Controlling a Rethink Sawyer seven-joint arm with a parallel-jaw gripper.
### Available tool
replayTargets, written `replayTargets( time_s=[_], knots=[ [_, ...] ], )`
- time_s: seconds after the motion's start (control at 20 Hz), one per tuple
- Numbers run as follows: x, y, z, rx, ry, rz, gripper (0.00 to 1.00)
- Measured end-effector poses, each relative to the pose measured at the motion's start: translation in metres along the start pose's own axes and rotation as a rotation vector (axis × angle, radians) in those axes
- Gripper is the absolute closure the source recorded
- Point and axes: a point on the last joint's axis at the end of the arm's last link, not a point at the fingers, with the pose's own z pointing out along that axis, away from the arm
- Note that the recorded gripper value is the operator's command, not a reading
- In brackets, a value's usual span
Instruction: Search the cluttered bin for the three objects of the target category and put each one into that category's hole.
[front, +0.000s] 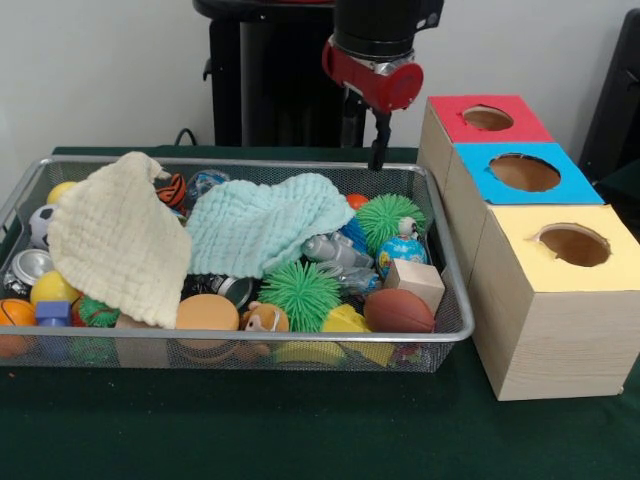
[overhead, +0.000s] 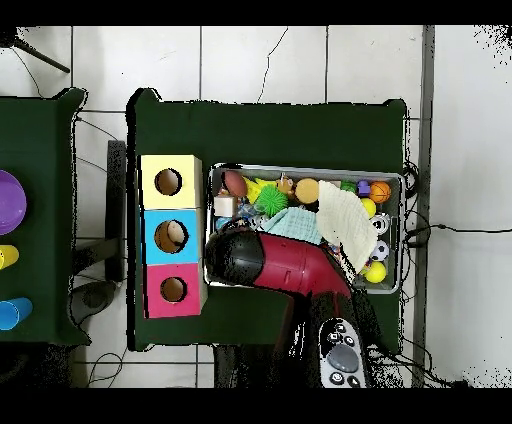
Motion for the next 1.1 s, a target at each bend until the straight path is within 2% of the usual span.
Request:
replayTargets(
  time_s=[0.4, 0.7, 1.1],
  knots=[
    [-0.018, -0.013, -0.001, 0.021, 0.007, -0.011, 0.0],
    [-0.017, -0.011, -0.008, 0.025, 0.014, -0.044, 0.0],
    [-0.019, 0.0, -0.026, 0.053, 0.038, -0.087, 0.0]
  ],
)
